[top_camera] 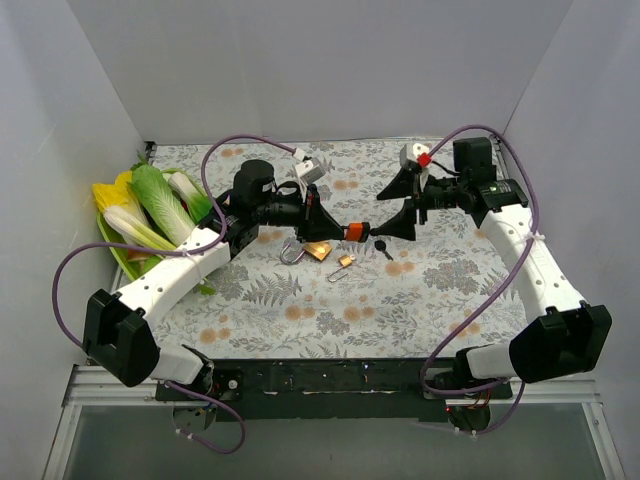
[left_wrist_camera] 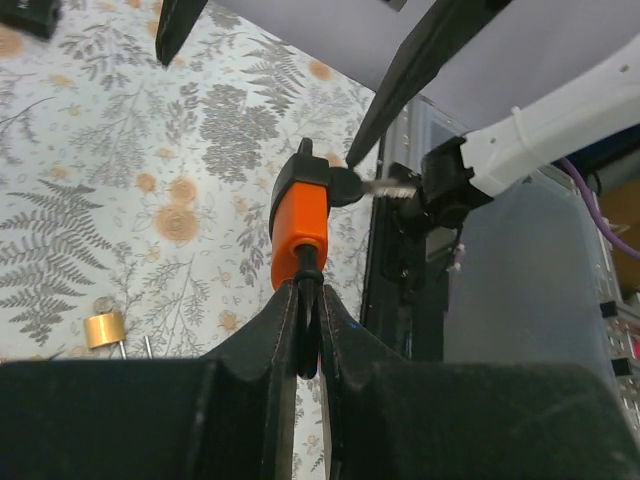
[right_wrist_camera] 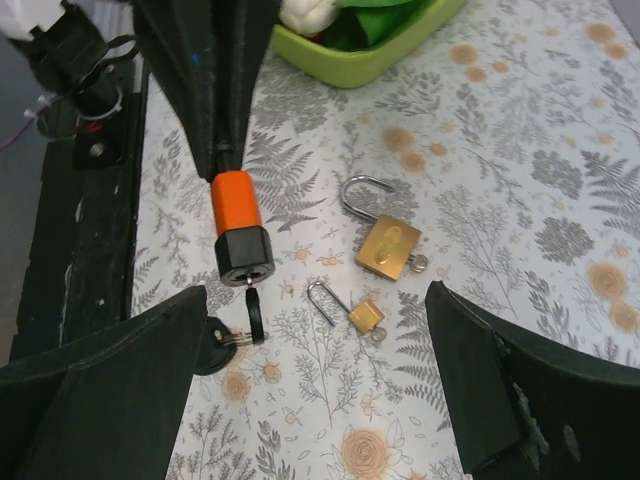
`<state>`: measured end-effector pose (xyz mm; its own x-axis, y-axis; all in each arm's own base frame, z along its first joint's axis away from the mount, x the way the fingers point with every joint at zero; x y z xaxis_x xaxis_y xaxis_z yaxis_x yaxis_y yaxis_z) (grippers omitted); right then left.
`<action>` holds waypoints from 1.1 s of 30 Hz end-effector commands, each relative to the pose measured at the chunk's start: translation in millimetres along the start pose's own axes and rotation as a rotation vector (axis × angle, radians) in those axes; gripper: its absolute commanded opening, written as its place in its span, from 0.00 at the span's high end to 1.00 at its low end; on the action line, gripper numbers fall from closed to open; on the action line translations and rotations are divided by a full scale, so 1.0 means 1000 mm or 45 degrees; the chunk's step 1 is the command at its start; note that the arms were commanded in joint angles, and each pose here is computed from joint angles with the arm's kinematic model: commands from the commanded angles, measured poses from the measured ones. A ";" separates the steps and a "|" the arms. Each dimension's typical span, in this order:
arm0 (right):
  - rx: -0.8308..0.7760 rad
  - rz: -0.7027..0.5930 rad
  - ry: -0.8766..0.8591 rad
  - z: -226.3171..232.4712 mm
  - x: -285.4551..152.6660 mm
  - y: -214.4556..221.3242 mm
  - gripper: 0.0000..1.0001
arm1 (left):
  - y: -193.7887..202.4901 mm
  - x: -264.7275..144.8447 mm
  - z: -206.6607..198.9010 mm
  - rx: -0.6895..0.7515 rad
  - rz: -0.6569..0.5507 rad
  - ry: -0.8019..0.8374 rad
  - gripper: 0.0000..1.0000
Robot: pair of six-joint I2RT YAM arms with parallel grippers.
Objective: Lock with the key
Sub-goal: Lock the lock.
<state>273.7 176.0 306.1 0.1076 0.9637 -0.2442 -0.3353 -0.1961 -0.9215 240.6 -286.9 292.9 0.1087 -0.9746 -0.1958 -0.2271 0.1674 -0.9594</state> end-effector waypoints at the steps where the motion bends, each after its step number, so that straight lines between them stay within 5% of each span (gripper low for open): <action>1: -0.249 0.071 -0.127 0.032 0.009 0.006 0.03 | -0.039 -0.014 -0.032 0.177 -0.114 0.213 1.00; 7: -0.329 0.125 -0.175 0.048 0.025 0.015 0.09 | -0.043 -0.013 -0.034 0.172 -0.128 0.238 1.00; 12: -0.297 0.137 -0.211 0.051 0.035 0.018 0.25 | -0.044 -0.014 -0.034 0.179 -0.141 0.230 1.00; 18: -0.238 0.149 -0.176 0.048 0.041 0.016 0.60 | -0.043 -0.015 -0.033 0.190 -0.152 0.193 1.00; 19: -0.235 0.146 -0.182 0.049 0.041 0.014 0.81 | -0.044 -0.015 -0.033 0.193 -0.154 0.187 1.00; 21: -0.215 0.143 -0.189 0.050 0.041 0.012 0.99 | -0.043 -0.017 -0.032 0.198 -0.148 0.161 0.99; 23: -0.195 0.137 -0.196 0.052 0.041 0.010 0.99 | -0.035 -0.018 -0.029 0.204 -0.087 0.134 0.73; 25: -0.180 0.127 -0.199 0.054 0.040 0.007 0.99 | -0.033 -0.020 -0.022 0.304 -0.045 0.092 0.64; 33: -0.186 0.104 -0.226 0.061 0.038 0.002 0.99 | -0.017 -0.028 -0.024 0.283 0.091 0.084 0.61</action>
<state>225.6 219.7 290.7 -0.0610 0.9412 -0.3324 -0.2392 -0.3371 -0.9106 226.9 -276.5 307.5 0.0231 -0.9702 -0.2410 -0.0679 0.2390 -0.9686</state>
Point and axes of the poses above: each gripper's point midway between its finger pads, its own x axis out along the fingers, its own z axis along the line the jaws close on, y = z × x, the point moved 4 cm from there along -x, back along the fingers, and after that the axes turned 14 degrees about x, right-handed, at the moved point
